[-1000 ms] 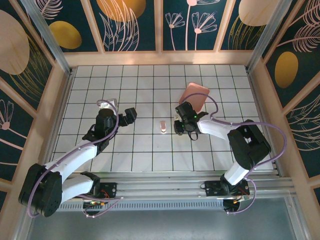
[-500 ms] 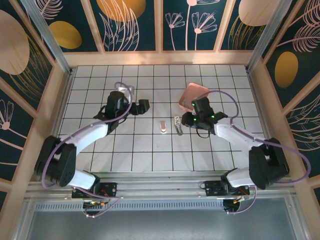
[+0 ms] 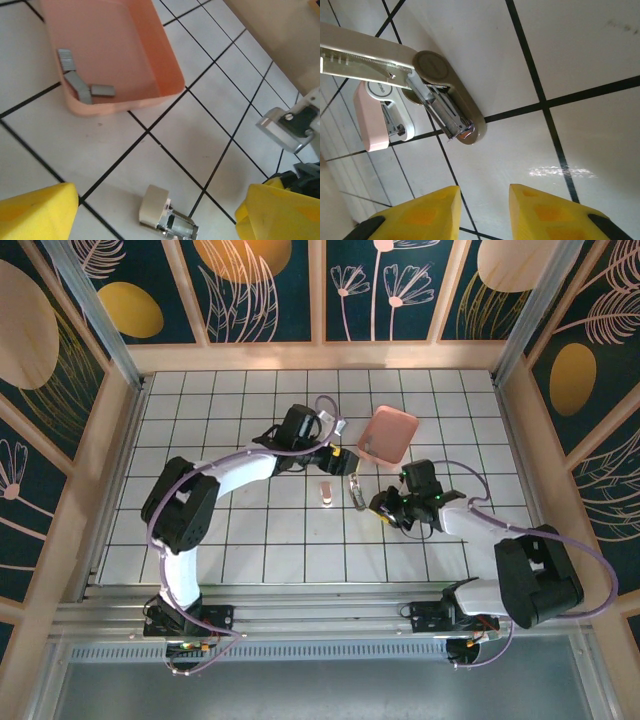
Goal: Load the staples into the stapler
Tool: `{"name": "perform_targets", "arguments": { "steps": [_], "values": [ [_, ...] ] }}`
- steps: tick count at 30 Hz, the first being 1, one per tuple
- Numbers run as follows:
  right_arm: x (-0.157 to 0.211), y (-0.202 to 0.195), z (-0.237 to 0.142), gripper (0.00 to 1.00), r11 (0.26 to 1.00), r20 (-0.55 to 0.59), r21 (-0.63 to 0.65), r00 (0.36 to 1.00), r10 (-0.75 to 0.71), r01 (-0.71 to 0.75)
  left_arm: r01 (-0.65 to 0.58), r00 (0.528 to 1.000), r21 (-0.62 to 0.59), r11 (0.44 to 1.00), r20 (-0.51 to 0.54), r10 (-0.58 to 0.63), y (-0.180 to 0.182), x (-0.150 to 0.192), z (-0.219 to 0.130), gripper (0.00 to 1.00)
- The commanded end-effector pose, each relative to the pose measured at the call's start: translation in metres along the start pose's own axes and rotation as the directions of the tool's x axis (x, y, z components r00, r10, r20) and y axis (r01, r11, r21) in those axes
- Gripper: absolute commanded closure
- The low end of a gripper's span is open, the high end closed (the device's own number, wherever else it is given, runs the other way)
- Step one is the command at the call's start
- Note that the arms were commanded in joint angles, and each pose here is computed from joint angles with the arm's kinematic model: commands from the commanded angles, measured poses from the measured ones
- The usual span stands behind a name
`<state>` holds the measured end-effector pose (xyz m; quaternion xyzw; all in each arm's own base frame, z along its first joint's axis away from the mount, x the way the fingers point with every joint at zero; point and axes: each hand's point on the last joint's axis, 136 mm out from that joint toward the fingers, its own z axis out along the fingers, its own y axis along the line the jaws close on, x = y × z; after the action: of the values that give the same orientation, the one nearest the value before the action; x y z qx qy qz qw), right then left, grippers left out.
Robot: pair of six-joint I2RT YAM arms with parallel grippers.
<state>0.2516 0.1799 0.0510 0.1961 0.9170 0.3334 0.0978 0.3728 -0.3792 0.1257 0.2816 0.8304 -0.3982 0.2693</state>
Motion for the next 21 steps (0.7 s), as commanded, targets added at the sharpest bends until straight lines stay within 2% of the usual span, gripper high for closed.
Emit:
{"name": "perform_targets", "arguments": {
  "steps": [1, 11, 21],
  "values": [
    [0.000, 0.010, 0.008, 0.69, 0.994, -0.027, -0.094, 0.999, 0.046, -0.048, -0.012, 0.998, 0.081, 0.997, -0.060, 0.017, -0.011, 0.003, 0.008, 0.14],
    [0.000, 0.000, 0.020, 0.72, 0.995, -0.047, -0.072, 0.997, 0.062, -0.065, 0.009, 0.985, 0.157, 0.988, -0.169, 0.018, -0.020, 0.027, 0.037, 0.20],
    [-0.003, -0.006, 0.030, 0.75, 0.997, -0.054, -0.051, 0.997, 0.057, -0.060, 0.004, 0.979, 0.210, 0.978, -0.200, 0.039, -0.032, 0.032, 0.036, 0.27]
  ]
}}
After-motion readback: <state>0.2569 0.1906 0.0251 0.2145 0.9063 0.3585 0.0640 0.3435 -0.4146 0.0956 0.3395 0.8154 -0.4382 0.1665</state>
